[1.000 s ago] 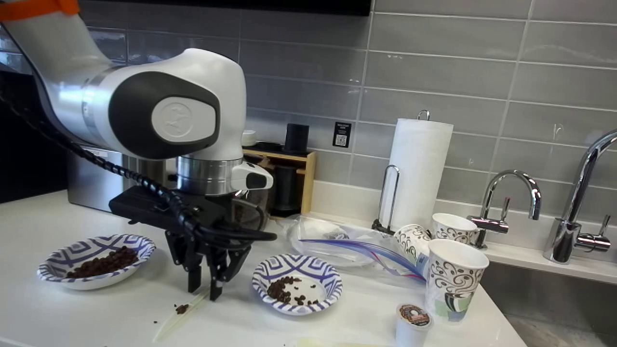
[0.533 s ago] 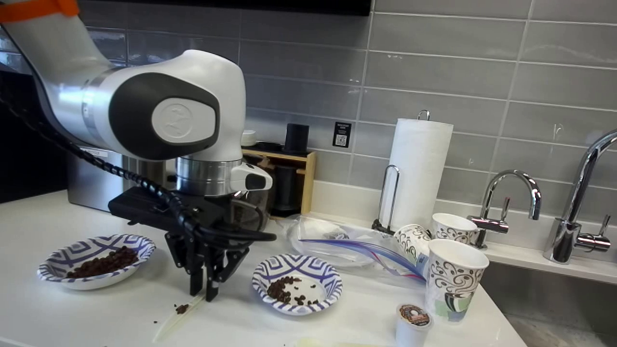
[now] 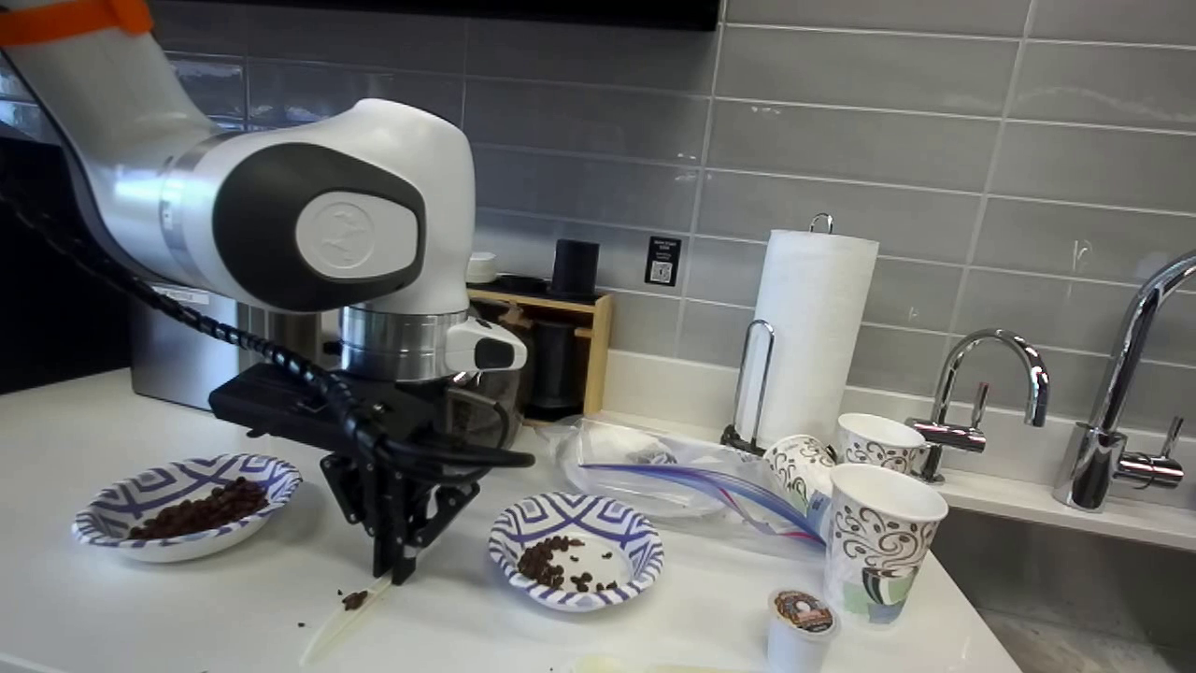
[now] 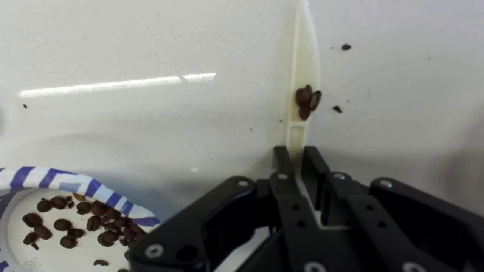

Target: Pick up the beans in the bowl on the left then place them on the plastic knife and then drop the beans on the knife into the bowl on the right

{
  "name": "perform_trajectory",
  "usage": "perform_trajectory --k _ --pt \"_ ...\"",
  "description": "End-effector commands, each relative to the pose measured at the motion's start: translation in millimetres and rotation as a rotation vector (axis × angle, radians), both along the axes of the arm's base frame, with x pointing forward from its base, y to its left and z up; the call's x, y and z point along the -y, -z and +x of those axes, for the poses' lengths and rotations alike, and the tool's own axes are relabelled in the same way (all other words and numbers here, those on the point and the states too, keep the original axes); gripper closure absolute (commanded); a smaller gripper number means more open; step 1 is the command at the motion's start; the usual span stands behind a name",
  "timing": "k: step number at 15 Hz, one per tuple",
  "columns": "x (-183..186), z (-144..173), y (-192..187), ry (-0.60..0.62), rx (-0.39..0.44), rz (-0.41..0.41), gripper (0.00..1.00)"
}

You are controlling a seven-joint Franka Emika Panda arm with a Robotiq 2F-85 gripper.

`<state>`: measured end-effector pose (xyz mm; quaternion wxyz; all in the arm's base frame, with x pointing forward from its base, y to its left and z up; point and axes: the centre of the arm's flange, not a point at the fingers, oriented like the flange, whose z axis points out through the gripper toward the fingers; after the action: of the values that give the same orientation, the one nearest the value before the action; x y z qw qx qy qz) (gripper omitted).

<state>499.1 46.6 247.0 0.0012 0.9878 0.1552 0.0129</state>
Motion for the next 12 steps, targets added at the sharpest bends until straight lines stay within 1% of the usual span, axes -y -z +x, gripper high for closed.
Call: perform_trajectory --k 1,2,3,9,12 --pt "-3.4 5.5 2.5 0.006 -0.033 -0.011 0.95" --pt "-3.4 5.6 2.7 0.007 -0.036 -0.012 0.94" --pt "-3.2 5.8 2.6 0.006 -0.037 -0.012 0.97" --pt "-2.2 7.3 -1.4 -0.002 -0.041 -0.012 0.97" --pt "-1.5 8.6 -3.1 -0.004 -0.061 -0.013 0.97"
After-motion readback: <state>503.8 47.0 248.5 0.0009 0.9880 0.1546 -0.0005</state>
